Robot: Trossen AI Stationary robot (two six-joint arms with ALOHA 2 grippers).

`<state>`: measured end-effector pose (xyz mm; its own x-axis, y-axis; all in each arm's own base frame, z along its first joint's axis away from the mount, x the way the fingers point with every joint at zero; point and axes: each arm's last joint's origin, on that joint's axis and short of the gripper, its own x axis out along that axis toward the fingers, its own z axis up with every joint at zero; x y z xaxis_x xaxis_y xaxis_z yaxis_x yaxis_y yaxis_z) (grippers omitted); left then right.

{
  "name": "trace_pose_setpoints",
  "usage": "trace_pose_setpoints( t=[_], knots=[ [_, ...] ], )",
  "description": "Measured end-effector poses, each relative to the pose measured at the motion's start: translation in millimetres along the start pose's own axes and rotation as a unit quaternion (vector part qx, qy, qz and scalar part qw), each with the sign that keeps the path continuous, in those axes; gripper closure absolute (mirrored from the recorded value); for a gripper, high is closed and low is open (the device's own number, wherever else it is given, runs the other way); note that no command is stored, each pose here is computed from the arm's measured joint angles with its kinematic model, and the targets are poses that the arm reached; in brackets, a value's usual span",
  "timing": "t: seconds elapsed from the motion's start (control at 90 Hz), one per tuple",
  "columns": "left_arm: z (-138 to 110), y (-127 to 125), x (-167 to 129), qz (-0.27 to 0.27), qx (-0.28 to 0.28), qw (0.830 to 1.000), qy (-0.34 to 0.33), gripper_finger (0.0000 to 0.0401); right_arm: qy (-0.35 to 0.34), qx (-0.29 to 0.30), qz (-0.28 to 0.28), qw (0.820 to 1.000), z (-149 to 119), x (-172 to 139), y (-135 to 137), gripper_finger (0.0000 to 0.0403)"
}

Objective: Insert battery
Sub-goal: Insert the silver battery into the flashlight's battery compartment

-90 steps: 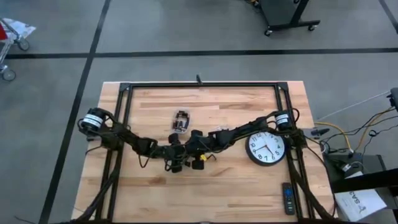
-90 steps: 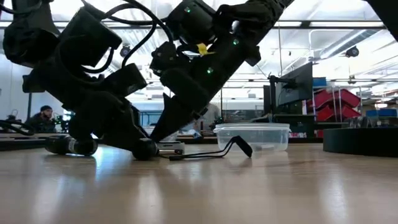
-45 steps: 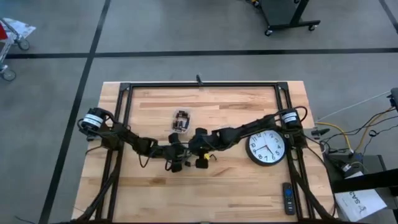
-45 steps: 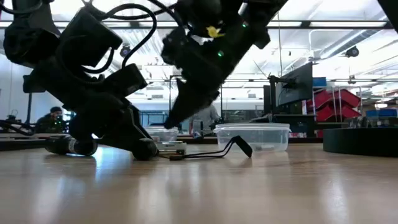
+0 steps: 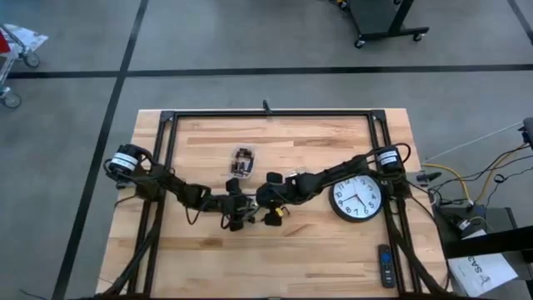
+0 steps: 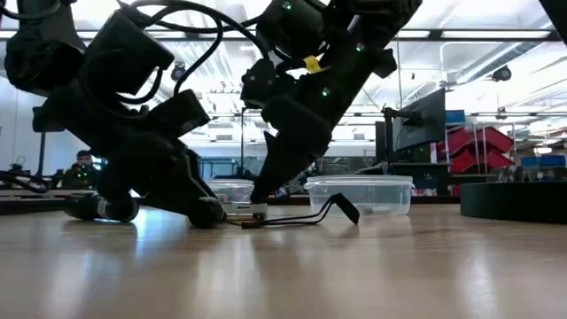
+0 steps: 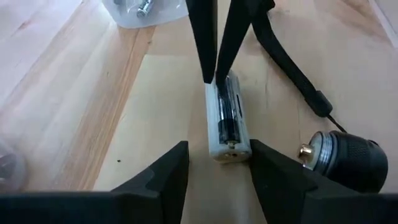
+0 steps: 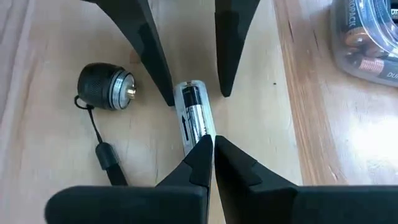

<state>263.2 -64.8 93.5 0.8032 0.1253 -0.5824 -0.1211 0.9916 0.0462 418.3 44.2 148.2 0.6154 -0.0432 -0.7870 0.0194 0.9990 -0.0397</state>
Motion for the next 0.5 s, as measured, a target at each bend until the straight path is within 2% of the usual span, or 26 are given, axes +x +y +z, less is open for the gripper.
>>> trace_pose_setpoints(
  t=[0.178, 0.5],
  knots=[
    [1.1, -6.1, -4.8, -0.012, 0.028, 1.000, -0.003, 0.0256, -0.011, -0.028, -0.027, 0.999, 2.9, -8.3, 8.5, 0.0403],
    [12.3, -25.4, -8.1, -0.036, 0.074, 0.996, -0.024, 0.0270, -0.020, -0.027, -0.011, 0.999, 3.8, -13.7, 28.5, 0.0403]
  ],
)
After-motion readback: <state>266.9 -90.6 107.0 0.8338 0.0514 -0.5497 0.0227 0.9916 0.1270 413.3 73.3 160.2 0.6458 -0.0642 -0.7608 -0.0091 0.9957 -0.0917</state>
